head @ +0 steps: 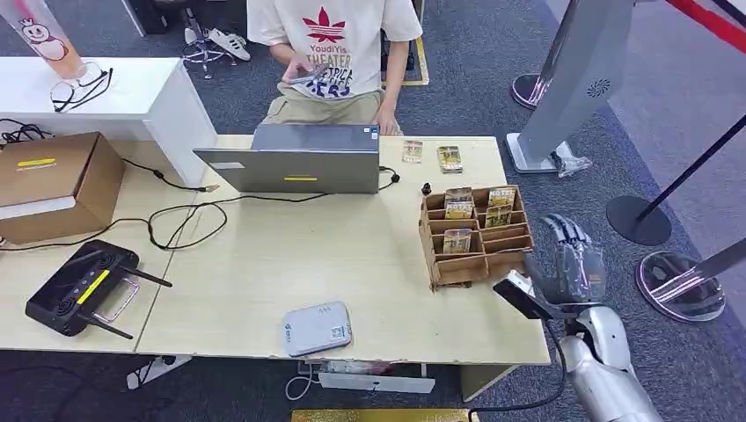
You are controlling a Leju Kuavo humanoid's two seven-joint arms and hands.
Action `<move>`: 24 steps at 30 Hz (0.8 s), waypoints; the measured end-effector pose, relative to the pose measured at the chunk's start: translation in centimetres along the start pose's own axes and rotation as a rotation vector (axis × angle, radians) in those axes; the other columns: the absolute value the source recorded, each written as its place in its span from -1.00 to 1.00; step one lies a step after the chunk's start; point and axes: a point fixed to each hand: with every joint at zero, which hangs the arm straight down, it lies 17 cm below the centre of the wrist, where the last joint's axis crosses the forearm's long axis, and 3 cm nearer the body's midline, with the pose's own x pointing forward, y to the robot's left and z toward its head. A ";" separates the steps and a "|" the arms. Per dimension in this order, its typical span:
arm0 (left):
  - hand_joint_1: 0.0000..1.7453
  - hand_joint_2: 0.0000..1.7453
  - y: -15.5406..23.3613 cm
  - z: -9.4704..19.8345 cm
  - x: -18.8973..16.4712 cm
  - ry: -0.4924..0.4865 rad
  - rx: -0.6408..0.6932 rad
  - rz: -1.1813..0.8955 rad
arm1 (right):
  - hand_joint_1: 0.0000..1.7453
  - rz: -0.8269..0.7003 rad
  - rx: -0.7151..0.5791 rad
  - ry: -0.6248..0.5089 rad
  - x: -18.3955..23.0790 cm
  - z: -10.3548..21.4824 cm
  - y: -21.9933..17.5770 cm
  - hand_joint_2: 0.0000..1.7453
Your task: Pass the card to the sensor for recognition and then transmit it.
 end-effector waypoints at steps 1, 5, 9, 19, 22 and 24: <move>-1.00 -1.00 0.0 0.0 0.0 0.000 0.000 0.000 | -0.30 0.000 0.001 0.002 -0.1 0.0 0.0 1.00; -1.00 -1.00 -0.1 0.0 0.1 -0.002 -0.004 0.000 | -0.32 -0.001 0.009 0.002 -0.1 0.2 0.2 1.00; -1.00 -1.00 0.0 0.0 0.1 -0.003 -0.005 0.001 | -0.30 0.001 0.016 0.001 0.0 0.3 0.4 1.00; -1.00 -1.00 0.1 -0.1 0.1 -0.005 -0.005 0.001 | -0.38 0.030 0.068 -0.009 0.1 0.4 1.4 1.00; -1.00 -1.00 0.1 -0.1 0.1 -0.005 -0.005 0.002 | -0.40 0.034 0.075 -0.014 0.3 0.2 1.5 1.00; -1.00 -1.00 0.1 -0.1 0.1 -0.005 -0.006 0.003 | -0.38 0.031 0.080 -0.012 0.4 0.0 1.6 1.00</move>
